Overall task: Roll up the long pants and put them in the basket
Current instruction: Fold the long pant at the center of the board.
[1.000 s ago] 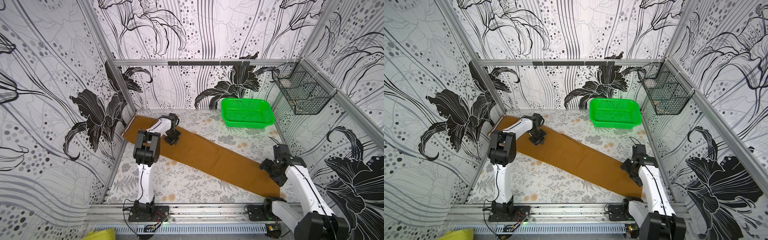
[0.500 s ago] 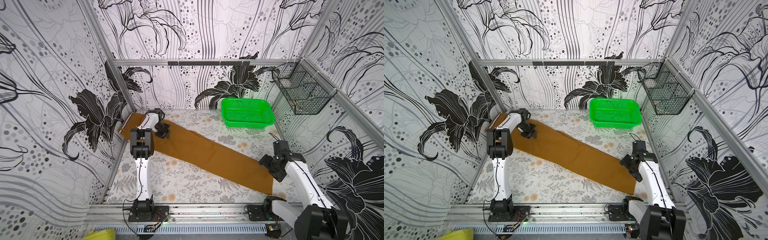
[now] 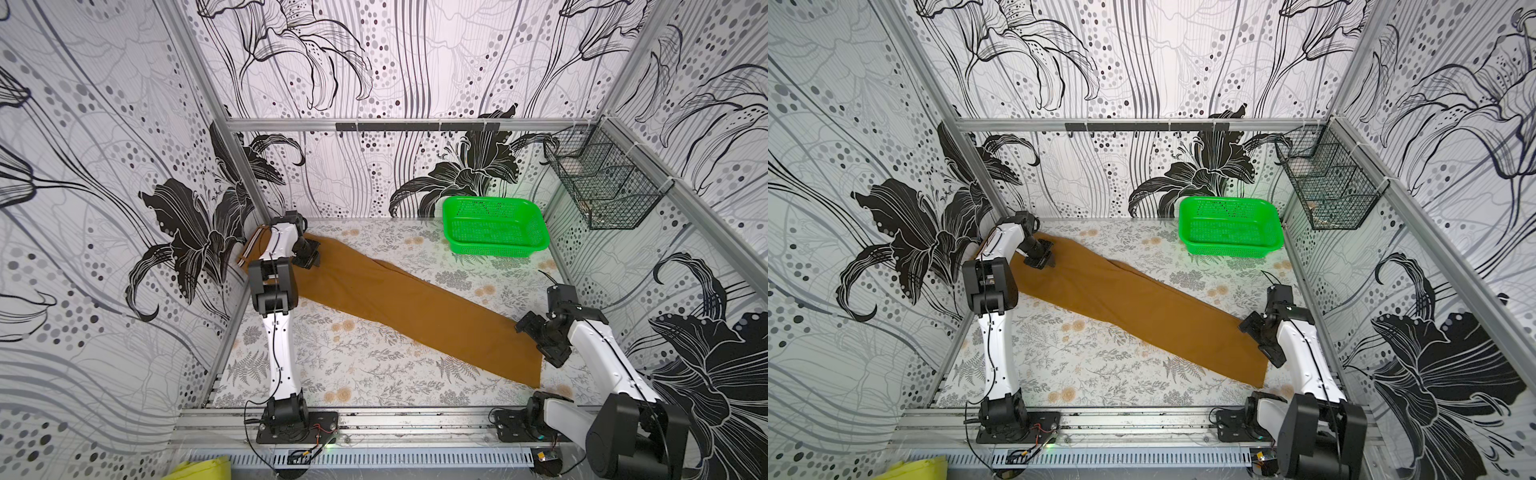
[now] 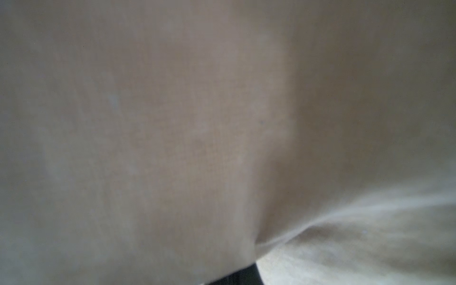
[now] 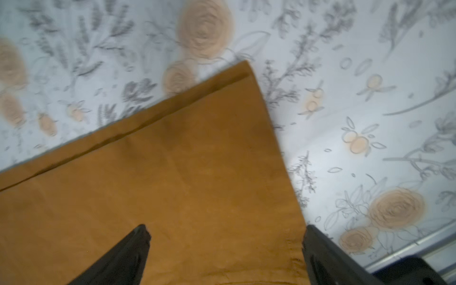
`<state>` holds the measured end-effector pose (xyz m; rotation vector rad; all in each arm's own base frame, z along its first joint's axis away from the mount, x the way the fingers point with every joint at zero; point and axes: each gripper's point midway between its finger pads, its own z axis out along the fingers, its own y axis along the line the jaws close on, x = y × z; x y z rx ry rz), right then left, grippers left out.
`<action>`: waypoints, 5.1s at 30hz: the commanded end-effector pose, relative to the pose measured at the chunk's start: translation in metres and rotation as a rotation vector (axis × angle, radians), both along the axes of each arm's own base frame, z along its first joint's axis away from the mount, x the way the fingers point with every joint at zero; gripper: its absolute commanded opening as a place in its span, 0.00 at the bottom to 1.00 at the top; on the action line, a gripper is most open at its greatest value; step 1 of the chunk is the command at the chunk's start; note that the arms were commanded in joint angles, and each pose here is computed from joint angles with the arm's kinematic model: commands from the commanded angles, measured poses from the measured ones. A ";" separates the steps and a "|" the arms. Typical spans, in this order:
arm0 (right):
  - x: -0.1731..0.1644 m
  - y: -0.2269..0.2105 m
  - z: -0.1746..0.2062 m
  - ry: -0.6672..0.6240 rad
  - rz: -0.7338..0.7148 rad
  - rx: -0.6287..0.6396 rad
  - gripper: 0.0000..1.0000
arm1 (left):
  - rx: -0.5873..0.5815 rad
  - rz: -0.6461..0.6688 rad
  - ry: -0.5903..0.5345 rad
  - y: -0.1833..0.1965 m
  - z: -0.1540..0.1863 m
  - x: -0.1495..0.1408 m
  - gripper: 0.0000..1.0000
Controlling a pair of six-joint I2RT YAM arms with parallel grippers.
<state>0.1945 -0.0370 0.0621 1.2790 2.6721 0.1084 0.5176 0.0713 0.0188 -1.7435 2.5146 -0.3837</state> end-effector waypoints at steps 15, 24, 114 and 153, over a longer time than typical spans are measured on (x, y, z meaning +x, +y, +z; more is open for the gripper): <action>-0.008 0.017 -0.059 0.166 -0.098 0.186 0.88 | 0.103 0.004 -0.130 0.013 0.036 -0.008 0.45; -0.006 0.038 -0.073 0.115 -0.100 0.303 0.38 | 0.102 -0.015 -0.169 0.006 0.053 -0.005 0.43; 0.164 0.353 0.316 -1.071 1.082 0.442 0.00 | 0.500 -0.341 -0.282 -0.135 0.135 -0.057 0.28; 0.286 0.548 0.159 -0.954 1.299 0.640 0.68 | 0.410 -0.143 -0.239 -0.026 0.118 -0.065 0.26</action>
